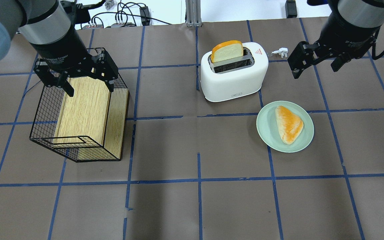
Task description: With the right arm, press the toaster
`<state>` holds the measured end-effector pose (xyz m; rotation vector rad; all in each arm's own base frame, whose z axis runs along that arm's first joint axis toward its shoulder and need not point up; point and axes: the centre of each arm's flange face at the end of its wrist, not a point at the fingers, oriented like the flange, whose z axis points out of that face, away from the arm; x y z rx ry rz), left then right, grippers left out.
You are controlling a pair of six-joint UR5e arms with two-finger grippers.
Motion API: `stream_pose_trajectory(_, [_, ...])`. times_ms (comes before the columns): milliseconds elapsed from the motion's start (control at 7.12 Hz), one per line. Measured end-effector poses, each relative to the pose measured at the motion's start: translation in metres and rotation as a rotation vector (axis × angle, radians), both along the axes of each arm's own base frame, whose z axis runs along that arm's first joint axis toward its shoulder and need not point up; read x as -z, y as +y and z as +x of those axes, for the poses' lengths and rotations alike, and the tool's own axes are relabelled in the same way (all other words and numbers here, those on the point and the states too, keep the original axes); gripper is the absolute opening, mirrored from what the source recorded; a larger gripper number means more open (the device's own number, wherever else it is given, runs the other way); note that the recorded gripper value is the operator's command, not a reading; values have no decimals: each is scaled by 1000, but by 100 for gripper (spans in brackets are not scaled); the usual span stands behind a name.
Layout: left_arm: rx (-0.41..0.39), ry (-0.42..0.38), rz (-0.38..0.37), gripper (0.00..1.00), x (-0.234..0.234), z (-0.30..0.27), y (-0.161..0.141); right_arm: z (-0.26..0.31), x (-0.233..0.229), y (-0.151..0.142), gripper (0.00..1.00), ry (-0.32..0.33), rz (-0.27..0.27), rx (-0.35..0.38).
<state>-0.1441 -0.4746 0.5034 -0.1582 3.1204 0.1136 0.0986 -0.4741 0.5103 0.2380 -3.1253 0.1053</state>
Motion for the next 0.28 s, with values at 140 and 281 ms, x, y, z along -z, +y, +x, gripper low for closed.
stream_pose_trajectory(140, [0,0,0,100,0,0,0,0,1,0,100,0,3,0])
stream_pose_trajectory(281, [0,0,1,100,0,0,0,0,3,0,100,-1,7,0])
